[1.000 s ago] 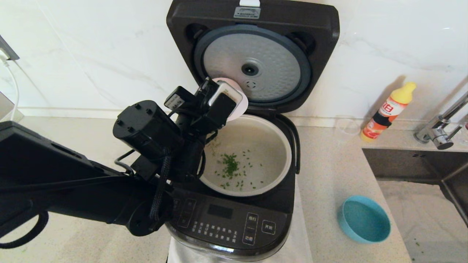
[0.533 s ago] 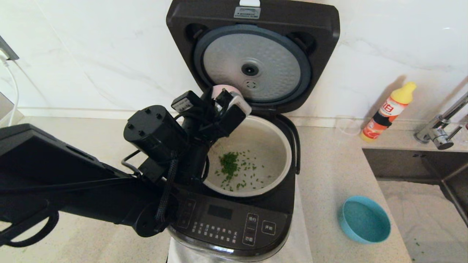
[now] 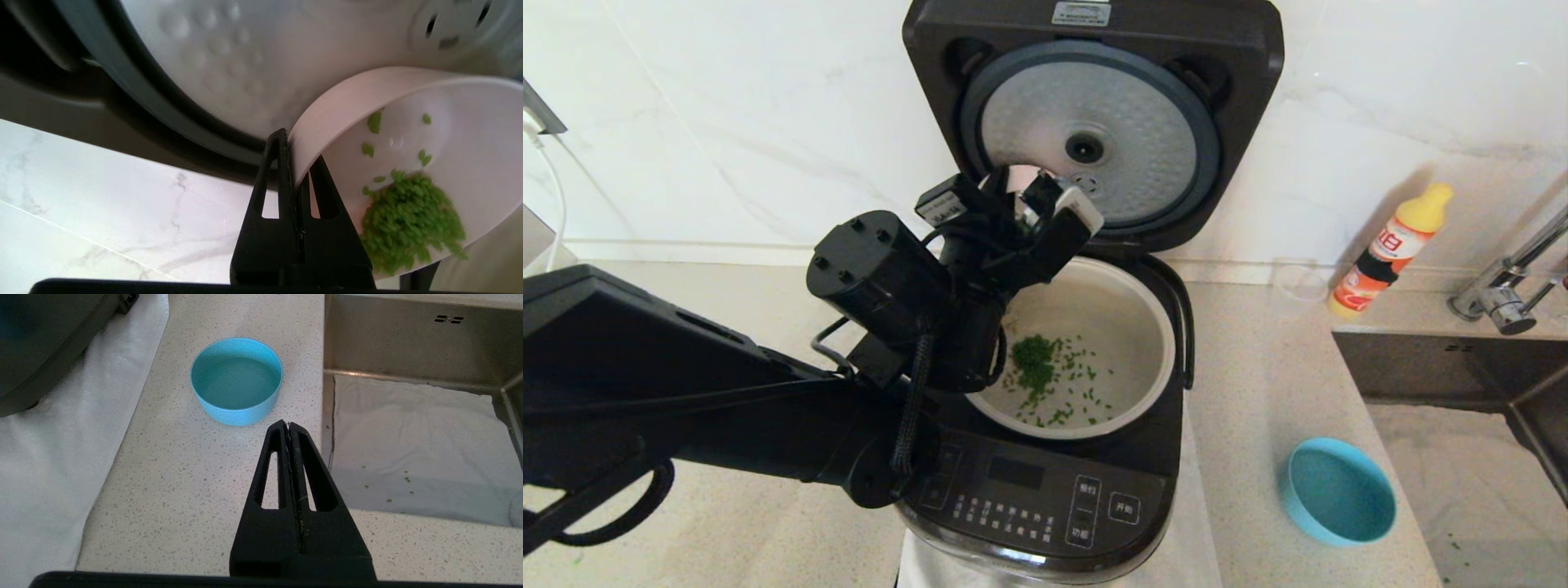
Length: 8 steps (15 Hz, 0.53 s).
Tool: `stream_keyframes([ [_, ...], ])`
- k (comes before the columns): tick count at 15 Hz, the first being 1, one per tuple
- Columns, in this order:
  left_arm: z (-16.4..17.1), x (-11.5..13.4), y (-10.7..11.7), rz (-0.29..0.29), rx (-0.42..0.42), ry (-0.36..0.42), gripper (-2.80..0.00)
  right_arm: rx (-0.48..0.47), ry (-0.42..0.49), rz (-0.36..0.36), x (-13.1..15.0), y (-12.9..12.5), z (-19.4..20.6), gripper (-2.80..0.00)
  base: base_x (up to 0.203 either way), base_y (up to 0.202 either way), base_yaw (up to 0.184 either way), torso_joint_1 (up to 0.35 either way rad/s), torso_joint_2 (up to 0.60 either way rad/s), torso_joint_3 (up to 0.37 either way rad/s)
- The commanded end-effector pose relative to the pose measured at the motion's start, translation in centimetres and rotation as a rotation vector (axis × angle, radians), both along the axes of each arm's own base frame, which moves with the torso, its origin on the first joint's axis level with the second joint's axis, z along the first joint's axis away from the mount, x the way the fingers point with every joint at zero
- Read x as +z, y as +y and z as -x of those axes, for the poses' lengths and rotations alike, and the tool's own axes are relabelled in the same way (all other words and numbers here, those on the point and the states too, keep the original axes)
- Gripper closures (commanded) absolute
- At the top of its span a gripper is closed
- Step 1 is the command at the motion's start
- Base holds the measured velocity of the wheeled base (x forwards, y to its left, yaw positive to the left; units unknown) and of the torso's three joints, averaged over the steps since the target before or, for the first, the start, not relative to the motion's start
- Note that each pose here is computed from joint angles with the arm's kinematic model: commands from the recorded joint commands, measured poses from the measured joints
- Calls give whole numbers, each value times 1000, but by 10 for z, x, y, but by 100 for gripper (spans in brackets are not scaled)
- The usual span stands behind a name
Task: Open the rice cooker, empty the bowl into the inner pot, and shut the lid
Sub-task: Pour the chopped green onions from the bowl into the rice cooker
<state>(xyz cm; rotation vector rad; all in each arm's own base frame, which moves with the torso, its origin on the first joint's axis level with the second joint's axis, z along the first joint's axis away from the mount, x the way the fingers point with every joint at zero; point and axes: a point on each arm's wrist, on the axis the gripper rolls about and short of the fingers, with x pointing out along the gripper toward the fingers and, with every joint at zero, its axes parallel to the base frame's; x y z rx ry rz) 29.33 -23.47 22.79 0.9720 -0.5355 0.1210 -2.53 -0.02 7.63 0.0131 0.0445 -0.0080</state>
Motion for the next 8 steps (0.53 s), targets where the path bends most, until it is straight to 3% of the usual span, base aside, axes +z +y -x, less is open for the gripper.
stream_keyframes([
  [1,5,4,-7,9,-21,-18,0,0,0,-1,0,0,0,0,0,0,0,0,0,0],
  [4,14,8,-8,13,-38,-21,0,0,1,-1,0,0,0,0,0,0,0,0,0,0],
  [8,34,-4,-5,-20,-76,35,0,0,0,-1,0,0,0,0,0,0,0,0,0,0],
])
